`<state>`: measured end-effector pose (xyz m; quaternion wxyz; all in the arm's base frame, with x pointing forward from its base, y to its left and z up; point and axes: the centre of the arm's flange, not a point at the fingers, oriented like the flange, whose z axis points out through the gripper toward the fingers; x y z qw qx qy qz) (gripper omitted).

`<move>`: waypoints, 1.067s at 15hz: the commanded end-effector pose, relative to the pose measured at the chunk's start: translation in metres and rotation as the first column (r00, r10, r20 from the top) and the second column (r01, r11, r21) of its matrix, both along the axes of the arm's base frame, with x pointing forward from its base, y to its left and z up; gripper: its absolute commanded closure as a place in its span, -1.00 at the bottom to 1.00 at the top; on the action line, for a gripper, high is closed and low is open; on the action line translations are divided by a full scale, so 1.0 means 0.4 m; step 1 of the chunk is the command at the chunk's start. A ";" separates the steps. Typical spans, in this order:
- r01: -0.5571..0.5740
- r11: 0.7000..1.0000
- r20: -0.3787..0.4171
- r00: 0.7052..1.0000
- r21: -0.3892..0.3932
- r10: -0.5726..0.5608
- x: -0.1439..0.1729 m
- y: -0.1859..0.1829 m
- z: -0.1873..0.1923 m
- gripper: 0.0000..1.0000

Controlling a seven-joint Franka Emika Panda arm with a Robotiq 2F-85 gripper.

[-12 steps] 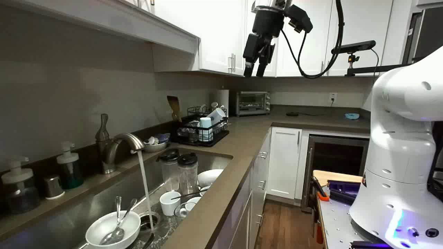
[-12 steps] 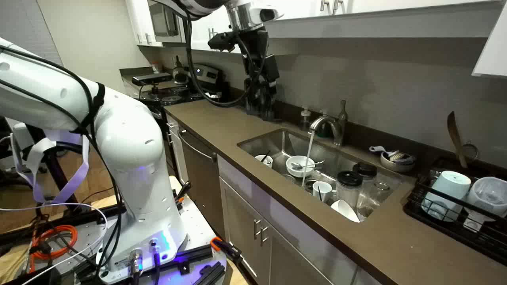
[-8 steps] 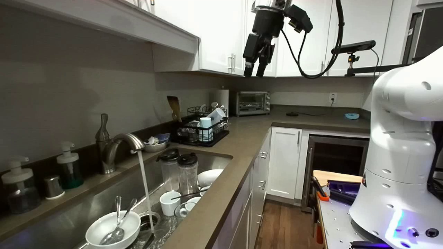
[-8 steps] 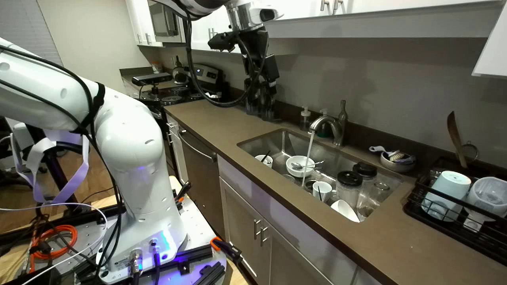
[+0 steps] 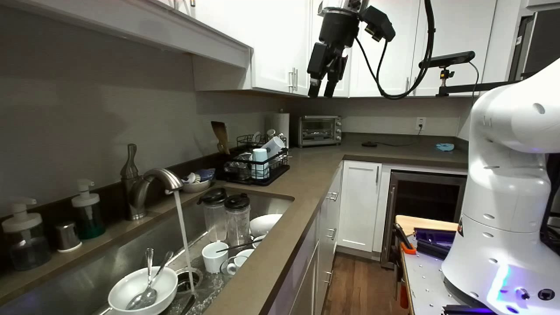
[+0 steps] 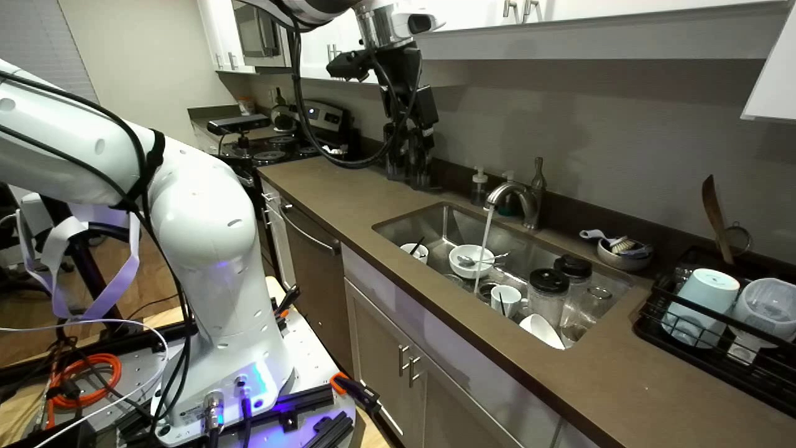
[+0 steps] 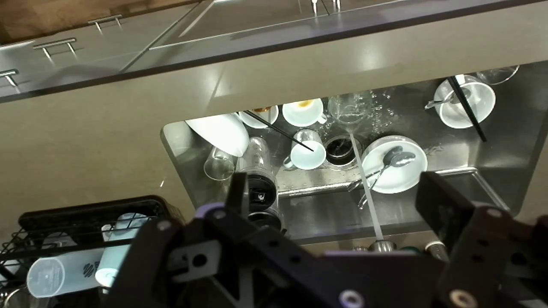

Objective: Close the tap

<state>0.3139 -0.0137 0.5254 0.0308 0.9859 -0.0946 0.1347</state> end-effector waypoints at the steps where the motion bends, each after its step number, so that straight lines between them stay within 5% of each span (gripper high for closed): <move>1: 0.000 1.000 0.000 1.000 0.000 0.000 0.000 0.000 0.000 -1.00; 7: -0.005 1.000 0.002 1.000 0.008 0.005 0.009 -0.001 -0.008 -1.00; 16: -0.054 0.998 0.060 0.997 0.029 0.052 0.137 -0.059 -0.053 -1.00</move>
